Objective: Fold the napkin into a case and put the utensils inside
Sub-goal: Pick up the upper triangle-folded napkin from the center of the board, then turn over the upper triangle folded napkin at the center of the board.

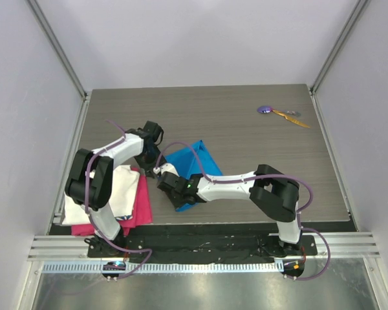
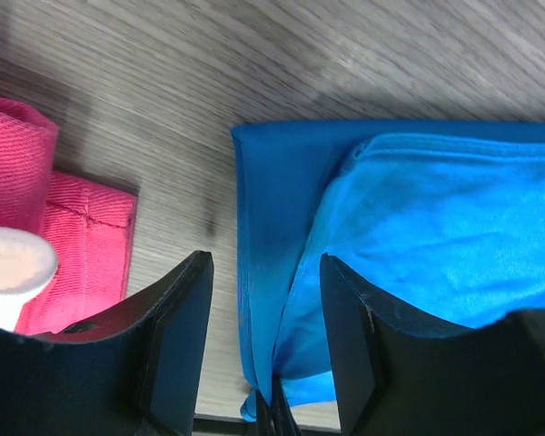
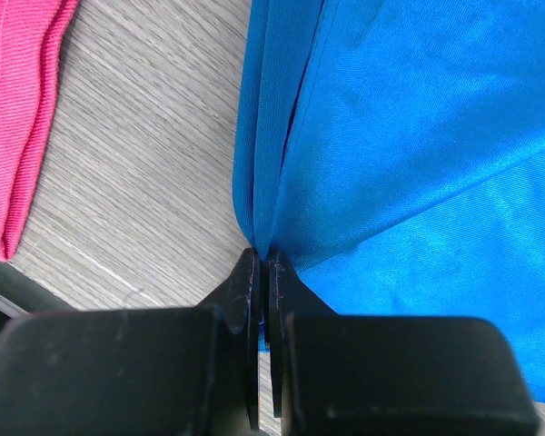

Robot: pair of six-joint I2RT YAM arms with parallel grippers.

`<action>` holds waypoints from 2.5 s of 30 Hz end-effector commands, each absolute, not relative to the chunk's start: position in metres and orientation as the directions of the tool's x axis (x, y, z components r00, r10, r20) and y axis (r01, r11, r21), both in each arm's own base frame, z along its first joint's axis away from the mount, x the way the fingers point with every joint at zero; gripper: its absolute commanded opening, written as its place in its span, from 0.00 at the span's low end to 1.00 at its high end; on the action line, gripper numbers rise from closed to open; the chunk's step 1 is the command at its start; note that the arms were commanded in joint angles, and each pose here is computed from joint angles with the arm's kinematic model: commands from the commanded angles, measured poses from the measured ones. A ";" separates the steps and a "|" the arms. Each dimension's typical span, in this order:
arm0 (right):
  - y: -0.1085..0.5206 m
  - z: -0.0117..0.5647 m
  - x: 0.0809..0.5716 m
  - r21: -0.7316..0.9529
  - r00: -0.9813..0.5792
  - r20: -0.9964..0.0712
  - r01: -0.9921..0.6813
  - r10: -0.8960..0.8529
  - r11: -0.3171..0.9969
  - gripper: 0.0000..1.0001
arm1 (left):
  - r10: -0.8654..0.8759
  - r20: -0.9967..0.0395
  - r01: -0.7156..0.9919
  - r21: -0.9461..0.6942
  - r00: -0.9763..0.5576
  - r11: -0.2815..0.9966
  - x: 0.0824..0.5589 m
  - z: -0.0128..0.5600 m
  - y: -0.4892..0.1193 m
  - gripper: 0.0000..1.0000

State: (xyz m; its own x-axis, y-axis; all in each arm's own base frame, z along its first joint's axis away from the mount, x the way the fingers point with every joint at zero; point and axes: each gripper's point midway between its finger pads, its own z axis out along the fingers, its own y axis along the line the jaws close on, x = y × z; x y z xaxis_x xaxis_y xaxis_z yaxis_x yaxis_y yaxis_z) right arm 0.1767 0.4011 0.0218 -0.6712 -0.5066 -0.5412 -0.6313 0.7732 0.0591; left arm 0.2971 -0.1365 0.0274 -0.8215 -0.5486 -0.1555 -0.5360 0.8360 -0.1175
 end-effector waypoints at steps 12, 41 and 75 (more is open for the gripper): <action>0.394 0.024 0.173 0.092 -0.689 -0.535 -0.623 -0.489 0.777 0.01 | -0.535 -0.244 -0.529 -0.099 -0.809 0.843 0.325 0.012 -0.133 0.27; 0.527 0.251 0.131 0.657 -0.711 -0.669 -0.701 -0.216 0.276 0.01 | -0.625 -0.554 -0.334 -0.540 -0.550 0.773 0.364 0.301 -0.071 0.00; 0.308 0.175 0.196 0.608 -0.822 -0.562 -0.485 -0.090 0.629 0.01 | -0.545 -0.532 -0.072 -0.670 -0.648 0.739 0.437 0.288 -0.268 0.00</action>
State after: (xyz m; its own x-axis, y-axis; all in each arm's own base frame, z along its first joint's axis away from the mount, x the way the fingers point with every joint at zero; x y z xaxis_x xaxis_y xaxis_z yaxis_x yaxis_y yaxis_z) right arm 0.2398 0.2749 0.1596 -0.7911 0.0788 -0.6066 -0.3919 0.6960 0.6016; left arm 0.3986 -0.3224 0.1849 -0.8383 -0.3494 -0.4186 -0.0989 0.8524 -0.5135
